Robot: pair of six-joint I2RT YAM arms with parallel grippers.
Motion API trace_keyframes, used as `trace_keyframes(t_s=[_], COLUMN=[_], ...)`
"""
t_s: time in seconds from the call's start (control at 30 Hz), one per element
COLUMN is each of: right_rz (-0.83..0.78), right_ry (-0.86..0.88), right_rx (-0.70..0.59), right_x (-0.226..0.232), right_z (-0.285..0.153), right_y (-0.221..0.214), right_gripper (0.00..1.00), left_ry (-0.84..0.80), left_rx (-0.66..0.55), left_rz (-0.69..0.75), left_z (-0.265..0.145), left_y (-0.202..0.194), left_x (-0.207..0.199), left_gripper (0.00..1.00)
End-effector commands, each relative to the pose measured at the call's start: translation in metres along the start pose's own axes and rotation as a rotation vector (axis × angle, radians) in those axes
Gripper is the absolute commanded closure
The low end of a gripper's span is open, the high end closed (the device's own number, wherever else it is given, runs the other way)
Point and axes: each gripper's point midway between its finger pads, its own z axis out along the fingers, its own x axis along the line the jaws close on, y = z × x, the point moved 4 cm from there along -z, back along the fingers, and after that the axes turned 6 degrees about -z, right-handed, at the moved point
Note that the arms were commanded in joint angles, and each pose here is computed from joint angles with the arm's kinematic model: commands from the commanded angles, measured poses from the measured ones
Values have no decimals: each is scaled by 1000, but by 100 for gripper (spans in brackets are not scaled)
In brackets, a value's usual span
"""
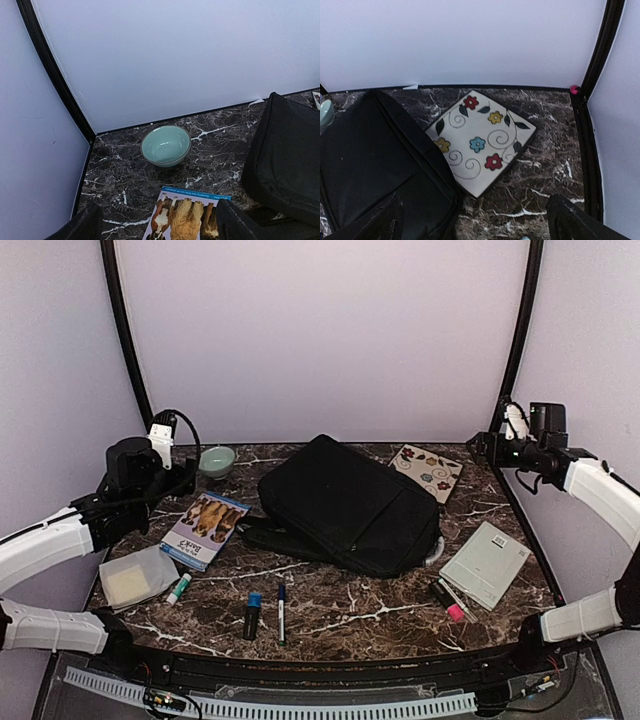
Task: Pack the student bag
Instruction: Adjust the student bag at the center of the board.
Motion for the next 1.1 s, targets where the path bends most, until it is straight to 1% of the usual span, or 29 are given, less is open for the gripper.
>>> trace_keyframes(t_s=[0.0,0.13,0.27,0.4,0.5,0.63,0.83,1.07], right_rz=[-105,-228,-314,-378,-392,-340,-207,-24], right_ry=[-28,54,102,171,222,285,392,468], right_rx=[-27,39,94,146,202,271,402,514], right_x=[-8,-2,-1,5,11,17,23,29], right_z=[-6,-4,4,14,26,49,91,128], right_y=[-7,-28,-39,-48,-57,-67,-81,-109], right_gripper=[1,14,25,29,31,33,34,30], left_ry=[-188,-319,-471,-612,-699,-752,-877,-952], left_rx=[18,92,143,179,208,260,357,423], left_rz=[-56,-74,-95,-102,-82,-45,37,186], left_z=[18,27,24,15,5,-3,-21,-48], left_y=[1,-8,-8,-4,-3,-14,-37,-76], left_x=[-18,-37,-67,-103,-135,-176,-244,-309], left_gripper=[22,27,31,33,34,34,33,32])
